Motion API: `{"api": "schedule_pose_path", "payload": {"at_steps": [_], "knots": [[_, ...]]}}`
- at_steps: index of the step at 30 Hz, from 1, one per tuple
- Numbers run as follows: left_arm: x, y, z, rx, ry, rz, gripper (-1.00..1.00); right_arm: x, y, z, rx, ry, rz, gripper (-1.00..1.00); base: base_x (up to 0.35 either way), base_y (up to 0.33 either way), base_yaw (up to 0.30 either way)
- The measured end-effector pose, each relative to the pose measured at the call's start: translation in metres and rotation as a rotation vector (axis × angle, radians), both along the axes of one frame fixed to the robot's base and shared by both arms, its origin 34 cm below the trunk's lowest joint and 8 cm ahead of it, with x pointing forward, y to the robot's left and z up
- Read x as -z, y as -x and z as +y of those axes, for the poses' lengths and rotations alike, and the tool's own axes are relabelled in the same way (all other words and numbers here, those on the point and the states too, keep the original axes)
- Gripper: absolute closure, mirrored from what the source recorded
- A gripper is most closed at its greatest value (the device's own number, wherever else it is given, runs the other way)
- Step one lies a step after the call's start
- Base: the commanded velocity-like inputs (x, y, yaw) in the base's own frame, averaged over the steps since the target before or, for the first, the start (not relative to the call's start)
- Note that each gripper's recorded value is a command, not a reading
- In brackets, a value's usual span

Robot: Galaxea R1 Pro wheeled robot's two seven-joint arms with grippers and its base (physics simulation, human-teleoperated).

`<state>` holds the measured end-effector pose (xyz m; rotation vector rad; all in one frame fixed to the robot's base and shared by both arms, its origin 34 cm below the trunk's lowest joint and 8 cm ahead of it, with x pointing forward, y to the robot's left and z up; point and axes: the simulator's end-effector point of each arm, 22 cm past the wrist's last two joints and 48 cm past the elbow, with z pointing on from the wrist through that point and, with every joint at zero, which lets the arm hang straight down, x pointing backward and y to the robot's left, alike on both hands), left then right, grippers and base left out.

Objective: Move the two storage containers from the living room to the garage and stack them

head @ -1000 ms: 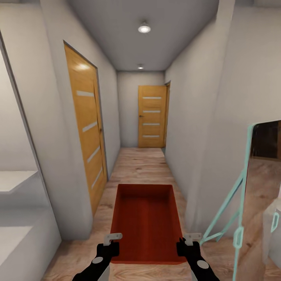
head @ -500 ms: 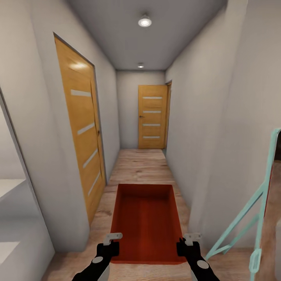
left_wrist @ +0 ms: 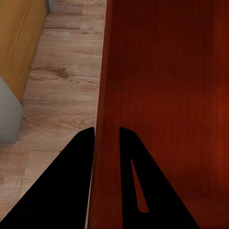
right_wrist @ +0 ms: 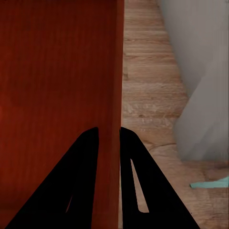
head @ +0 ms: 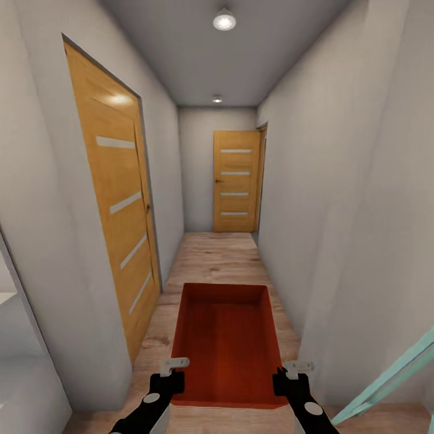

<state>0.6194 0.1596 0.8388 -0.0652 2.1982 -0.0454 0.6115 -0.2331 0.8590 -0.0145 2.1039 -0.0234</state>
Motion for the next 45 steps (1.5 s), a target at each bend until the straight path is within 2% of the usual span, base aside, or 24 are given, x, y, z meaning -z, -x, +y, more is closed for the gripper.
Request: {"api": "schedule_pose_path", "payload": {"at_steps": [45], "knots": [[-0.0001,0.0000,-0.0002,0.000,0.000,0.000,1.00,0.0000,0.0000,-0.0002,0.000,0.000,0.000,1.00,0.328,0.000,0.000]]}}
